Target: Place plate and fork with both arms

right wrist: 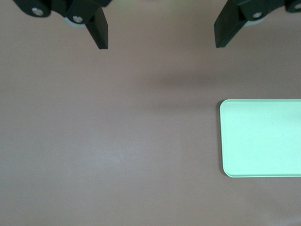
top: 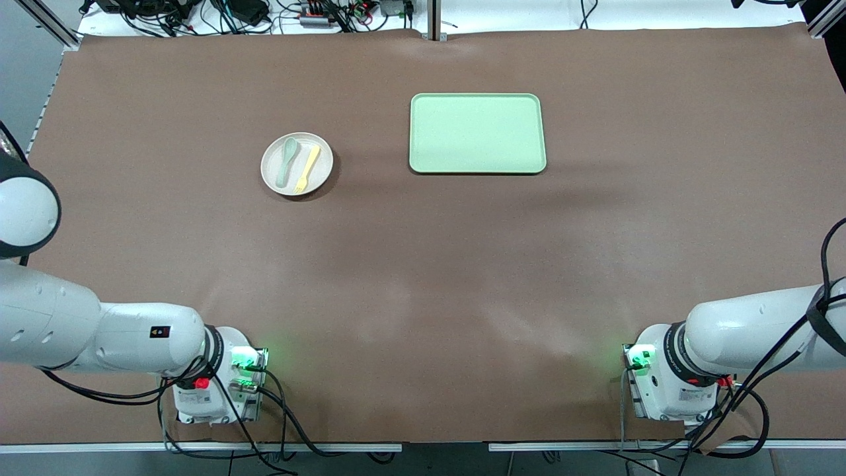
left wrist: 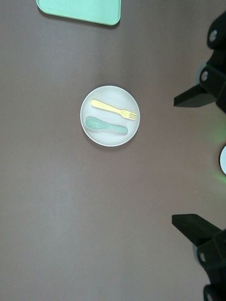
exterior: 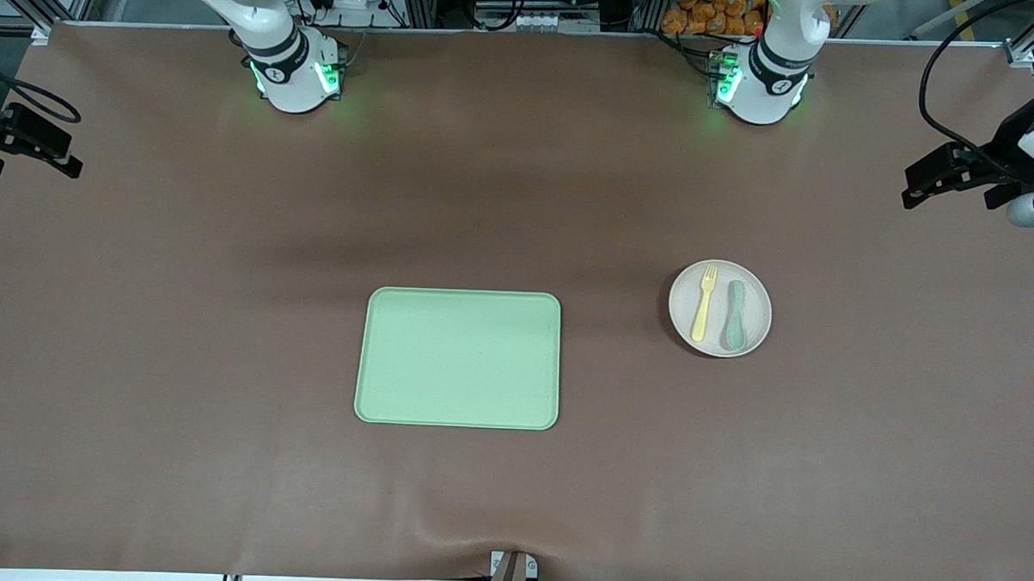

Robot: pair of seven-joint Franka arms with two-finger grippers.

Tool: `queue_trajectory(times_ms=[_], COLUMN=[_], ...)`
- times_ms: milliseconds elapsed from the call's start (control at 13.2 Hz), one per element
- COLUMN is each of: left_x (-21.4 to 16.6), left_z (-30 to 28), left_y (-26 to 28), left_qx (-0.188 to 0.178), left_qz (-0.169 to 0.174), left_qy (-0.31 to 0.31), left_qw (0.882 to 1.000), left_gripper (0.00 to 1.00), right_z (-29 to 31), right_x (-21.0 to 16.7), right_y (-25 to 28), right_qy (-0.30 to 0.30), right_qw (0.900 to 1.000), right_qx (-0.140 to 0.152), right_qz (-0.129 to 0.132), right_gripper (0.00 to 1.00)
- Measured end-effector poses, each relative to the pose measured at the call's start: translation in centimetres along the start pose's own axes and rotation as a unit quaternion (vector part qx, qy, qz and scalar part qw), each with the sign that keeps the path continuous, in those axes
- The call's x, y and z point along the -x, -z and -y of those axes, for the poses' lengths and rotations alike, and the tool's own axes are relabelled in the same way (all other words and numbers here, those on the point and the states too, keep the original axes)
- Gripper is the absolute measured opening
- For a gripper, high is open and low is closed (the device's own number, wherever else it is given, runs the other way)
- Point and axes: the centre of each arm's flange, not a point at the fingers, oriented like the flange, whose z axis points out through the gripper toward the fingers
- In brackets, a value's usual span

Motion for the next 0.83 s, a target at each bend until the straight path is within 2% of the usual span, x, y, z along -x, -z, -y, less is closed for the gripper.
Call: queue_trajectory(times_ms=[531, 834], left_x=[-0.1, -2.6], left_z=[0.1, 1.0], left_y=[-0.2, -4.0], left_qx=[0.001, 0.025], left_qz=[0.002, 0.016], left_qy=[0.001, 0.013], left_qw=[1.0, 0.999], left_gripper=[1.0, 1.0], right_z=[0.0, 0.0], right_x=[0.0, 0.0], right_y=[0.0, 0.0], right_qy=[0.0, 0.0], right_qw=[1.0, 1.0], right_qx=[0.0, 0.0], right_qz=[0.0, 0.0], right_gripper=[1.0, 1.0])
